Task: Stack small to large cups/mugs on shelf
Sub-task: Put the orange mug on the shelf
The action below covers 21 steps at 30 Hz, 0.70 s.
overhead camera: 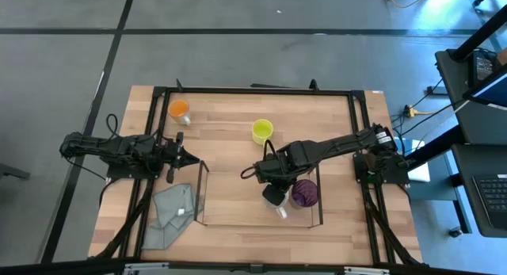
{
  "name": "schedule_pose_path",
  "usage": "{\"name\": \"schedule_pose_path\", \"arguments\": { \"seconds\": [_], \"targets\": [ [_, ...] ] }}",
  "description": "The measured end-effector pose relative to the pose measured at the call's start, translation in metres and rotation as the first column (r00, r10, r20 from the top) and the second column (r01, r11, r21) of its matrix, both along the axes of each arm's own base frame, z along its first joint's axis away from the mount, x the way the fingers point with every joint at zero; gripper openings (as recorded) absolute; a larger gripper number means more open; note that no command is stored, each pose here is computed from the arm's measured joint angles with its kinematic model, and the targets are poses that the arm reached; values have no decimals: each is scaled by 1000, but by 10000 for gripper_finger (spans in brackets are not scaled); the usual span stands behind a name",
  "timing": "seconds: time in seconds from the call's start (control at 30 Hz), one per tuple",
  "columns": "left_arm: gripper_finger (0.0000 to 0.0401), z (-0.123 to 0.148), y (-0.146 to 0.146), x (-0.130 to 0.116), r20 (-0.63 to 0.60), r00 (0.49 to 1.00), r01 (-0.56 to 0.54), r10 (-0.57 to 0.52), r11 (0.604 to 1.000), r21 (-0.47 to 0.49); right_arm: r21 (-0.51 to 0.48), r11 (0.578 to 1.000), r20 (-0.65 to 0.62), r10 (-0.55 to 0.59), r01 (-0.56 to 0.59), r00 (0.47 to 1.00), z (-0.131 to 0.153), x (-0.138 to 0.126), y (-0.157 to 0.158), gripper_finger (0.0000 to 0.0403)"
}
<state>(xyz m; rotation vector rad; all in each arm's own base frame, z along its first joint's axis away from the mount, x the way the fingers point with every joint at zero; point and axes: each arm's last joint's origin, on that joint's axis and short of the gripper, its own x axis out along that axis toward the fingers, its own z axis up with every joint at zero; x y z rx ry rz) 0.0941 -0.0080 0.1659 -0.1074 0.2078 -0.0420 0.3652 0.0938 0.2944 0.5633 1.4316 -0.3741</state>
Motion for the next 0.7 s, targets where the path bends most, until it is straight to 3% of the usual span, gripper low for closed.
{"name": "schedule_pose_path", "arguments": {
  "seconds": [0.37, 0.7],
  "targets": [
    [25, 0, 0, 0, 0, 1000, 0, 0, 1000, 0, -94, 995, -2, 24, -24, 1000, 0, -2, -3, 93],
    [25, 0, 0, 0, 0, 1000, 0, 0, 1000, 0, -91, 995, 51, 43, -39, 998, 15, 0, -4, 93]
  ]
}}
